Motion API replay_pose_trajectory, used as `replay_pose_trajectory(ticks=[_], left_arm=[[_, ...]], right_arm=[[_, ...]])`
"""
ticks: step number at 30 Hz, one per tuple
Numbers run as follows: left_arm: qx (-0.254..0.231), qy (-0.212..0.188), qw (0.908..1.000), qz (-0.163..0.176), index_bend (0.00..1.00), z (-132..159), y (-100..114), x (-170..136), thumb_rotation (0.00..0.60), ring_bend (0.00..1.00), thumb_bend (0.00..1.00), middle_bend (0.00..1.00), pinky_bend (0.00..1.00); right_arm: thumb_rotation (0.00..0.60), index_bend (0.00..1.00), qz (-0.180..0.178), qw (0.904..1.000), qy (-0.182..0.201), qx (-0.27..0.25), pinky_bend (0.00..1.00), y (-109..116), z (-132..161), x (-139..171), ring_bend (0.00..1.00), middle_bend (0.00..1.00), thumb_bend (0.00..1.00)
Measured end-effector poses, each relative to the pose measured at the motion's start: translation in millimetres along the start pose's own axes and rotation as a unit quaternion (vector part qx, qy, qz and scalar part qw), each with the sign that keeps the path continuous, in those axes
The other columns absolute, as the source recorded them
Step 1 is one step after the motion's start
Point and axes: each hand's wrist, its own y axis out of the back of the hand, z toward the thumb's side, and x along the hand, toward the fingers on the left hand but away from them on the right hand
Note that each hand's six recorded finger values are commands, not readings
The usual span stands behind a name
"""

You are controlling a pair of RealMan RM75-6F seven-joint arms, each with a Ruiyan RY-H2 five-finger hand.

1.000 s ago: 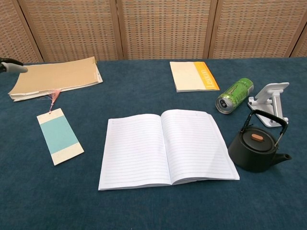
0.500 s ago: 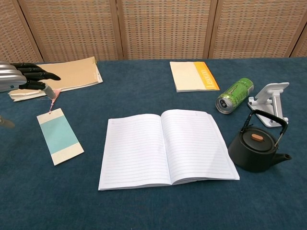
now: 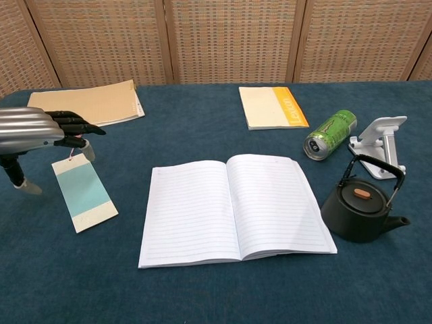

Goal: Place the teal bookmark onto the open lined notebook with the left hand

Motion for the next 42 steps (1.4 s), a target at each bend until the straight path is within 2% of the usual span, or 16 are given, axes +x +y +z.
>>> replay_pose_trajectory(ticks=[11, 19, 32, 42], left_arm=[[0.003, -0.023, 0.9997, -0.011, 0.29, 14.7, -8.8, 14.7, 0.600, 0.00, 0.07, 0.00, 0.00], [0.002, -0.023, 0.9995, -0.021, 0.28, 19.0, -15.6, 21.3, 0.600, 0.00, 0.07, 0.00, 0.00], [0.003, -0.024, 0.9996, -0.017, 0.29, 23.6, -16.2, 27.5, 0.600, 0.00, 0.07, 0.00, 0.00], [0.004, -0.025, 0.9994, -0.023, 0.33, 25.3, -18.6, 29.2, 0.600, 0.00, 0.07, 0.00, 0.00]], right_arm=[[0.600, 0.01, 0.004, 1.0000, -0.005, 0.002, 0.00, -3.3, -3.0, -1.4, 0.00, 0.00, 0.11], [0.600, 0.01, 0.003, 1.0000, -0.006, 0.000, 0.00, -3.5, -3.9, -1.8, 0.00, 0.00, 0.11], [0.600, 0.01, 0.004, 1.0000, -0.005, -0.001, 0.00, -4.1, -3.6, -1.5, 0.00, 0.00, 0.12], [0.600, 0.01, 0.003, 1.0000, -0.005, -0.001, 0.00, -4.5, -3.9, -1.7, 0.00, 0.00, 0.11]])
